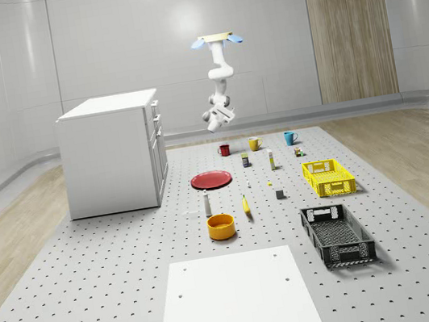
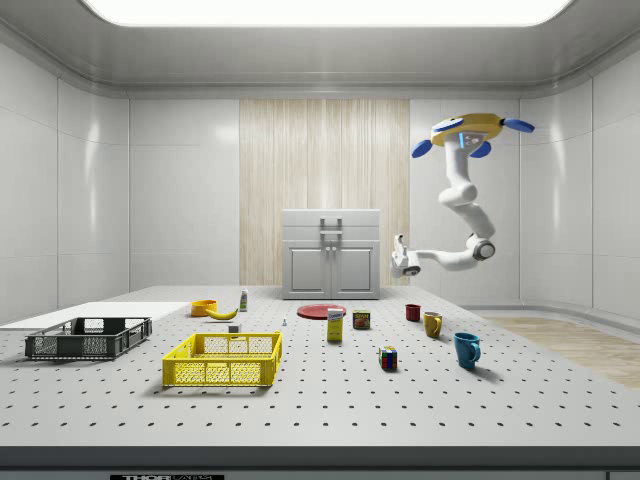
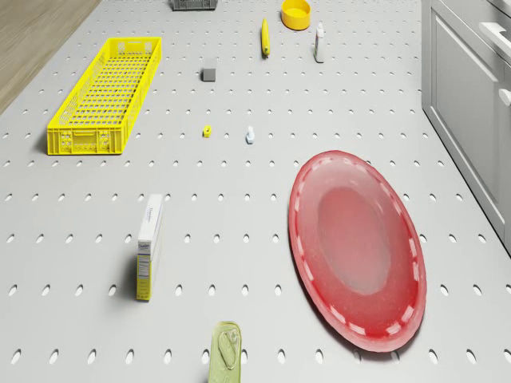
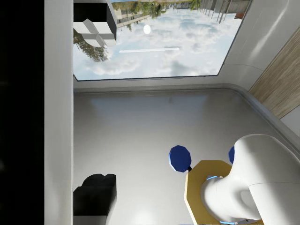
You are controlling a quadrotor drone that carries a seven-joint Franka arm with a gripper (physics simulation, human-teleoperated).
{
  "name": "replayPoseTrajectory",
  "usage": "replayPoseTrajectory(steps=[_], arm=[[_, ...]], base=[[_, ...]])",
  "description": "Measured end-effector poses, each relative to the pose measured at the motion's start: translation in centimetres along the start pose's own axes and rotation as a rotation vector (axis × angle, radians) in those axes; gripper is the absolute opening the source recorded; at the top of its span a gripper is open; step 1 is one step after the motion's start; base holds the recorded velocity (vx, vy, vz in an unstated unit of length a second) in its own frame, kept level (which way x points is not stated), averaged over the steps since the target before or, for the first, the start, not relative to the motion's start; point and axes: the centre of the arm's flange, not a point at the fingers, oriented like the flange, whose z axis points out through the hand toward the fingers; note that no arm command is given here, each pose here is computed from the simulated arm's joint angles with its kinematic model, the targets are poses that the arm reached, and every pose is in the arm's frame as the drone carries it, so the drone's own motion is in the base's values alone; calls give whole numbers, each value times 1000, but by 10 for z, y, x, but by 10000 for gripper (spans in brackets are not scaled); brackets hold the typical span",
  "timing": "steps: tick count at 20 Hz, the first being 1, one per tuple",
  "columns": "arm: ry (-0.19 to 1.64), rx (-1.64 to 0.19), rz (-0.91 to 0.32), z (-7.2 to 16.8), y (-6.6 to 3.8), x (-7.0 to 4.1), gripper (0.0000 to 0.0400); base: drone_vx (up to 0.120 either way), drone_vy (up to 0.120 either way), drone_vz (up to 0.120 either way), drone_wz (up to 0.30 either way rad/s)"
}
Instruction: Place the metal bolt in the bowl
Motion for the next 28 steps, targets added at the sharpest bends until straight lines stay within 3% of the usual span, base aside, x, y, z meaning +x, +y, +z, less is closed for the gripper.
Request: replayPoseTrajectory(steps=[3, 5, 8, 11, 15, 28], arm=[[330, -330, -10, 11, -31, -32, 400], [574, -576, -18, 32, -50, -52, 400], [913, -917, -28, 73, -66, -68, 400], [1165, -1170, -37, 108, -68, -71, 400], [1367, -1370, -47, 135, -63, -68, 400], [1549, -1545, -60, 158, -55, -61, 400]], base=[[120, 0, 0, 0], [120, 0, 0, 0], [120, 0, -27, 0], [120, 0, -120, 0], [120, 0, -120, 0], [120, 0, -120, 0]])
